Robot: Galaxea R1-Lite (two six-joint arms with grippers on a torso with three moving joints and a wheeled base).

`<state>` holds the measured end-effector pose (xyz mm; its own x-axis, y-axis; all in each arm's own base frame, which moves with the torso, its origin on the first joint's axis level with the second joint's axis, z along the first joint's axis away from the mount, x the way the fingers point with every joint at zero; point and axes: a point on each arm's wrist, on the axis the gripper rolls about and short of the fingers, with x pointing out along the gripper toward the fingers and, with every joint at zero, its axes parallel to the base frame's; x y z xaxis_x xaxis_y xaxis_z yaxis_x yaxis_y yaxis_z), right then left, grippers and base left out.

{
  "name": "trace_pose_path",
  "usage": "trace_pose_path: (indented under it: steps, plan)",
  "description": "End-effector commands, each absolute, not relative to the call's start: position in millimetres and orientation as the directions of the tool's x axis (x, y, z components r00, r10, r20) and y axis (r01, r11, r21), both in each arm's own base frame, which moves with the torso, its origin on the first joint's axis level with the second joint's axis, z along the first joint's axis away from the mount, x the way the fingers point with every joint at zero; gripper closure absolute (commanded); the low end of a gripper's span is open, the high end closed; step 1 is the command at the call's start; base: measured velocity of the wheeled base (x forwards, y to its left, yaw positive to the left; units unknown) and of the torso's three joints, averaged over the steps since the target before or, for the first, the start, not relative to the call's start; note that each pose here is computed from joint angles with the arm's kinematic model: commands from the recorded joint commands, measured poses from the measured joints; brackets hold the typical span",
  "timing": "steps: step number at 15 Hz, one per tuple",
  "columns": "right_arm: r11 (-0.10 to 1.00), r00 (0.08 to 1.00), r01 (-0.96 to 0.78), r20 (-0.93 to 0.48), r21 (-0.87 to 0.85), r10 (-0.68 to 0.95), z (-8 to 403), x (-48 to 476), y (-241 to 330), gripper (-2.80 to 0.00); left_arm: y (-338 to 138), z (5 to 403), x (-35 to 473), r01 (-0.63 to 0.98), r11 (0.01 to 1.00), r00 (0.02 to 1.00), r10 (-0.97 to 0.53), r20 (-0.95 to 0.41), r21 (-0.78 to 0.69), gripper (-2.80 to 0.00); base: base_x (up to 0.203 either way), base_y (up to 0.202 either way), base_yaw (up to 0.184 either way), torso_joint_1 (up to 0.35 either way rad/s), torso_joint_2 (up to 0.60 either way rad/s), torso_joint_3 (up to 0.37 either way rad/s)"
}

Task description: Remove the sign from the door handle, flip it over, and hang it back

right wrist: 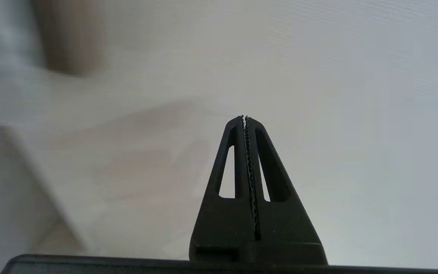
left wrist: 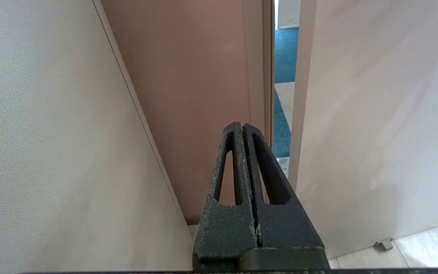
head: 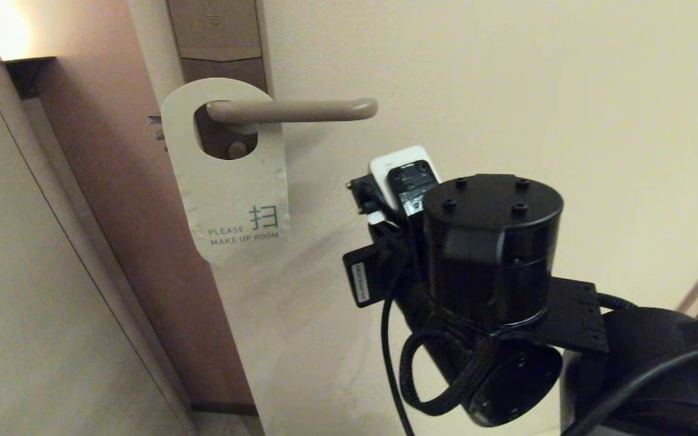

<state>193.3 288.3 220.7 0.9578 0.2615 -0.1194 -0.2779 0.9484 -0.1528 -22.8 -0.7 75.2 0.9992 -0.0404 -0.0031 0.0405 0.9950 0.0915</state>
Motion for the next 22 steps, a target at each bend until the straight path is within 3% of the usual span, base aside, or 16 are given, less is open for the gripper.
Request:
trace_pose_path:
  steps: [1, 14, 22]
  plan:
    - [0.96, 0.968, -0.24, -0.104, -0.145, 0.226, 229.8, 193.2, 265.6, 0.0, -0.7, 75.2, -22.8, 0.04, 0.995, 0.999, -0.04, -0.003, 0.092, 0.0, 0.0, 0.0, 0.0, 0.0, 0.0, 0.0]
    - [0.973, 0.99, -0.091, -0.121, -0.212, 0.066, 228.8, 161.2, 150.2, 0.0, -0.7, 75.2, -22.8, 0.04, 0.995, 0.999, -0.04, -0.003, 0.092, 0.0, 0.0, 0.0, 0.0, 0.0, 0.0, 0.0]
    - [0.965, 0.979, 0.08, -0.164, -0.249, -0.123, 214.9, 148.5, 88.0, 0.0, -0.7, 75.2, -22.8, 0.04, 0.995, 0.999, -0.04, -0.003, 0.092, 0.0, 0.0, 0.0, 0.0, 0.0, 0.0, 0.0]
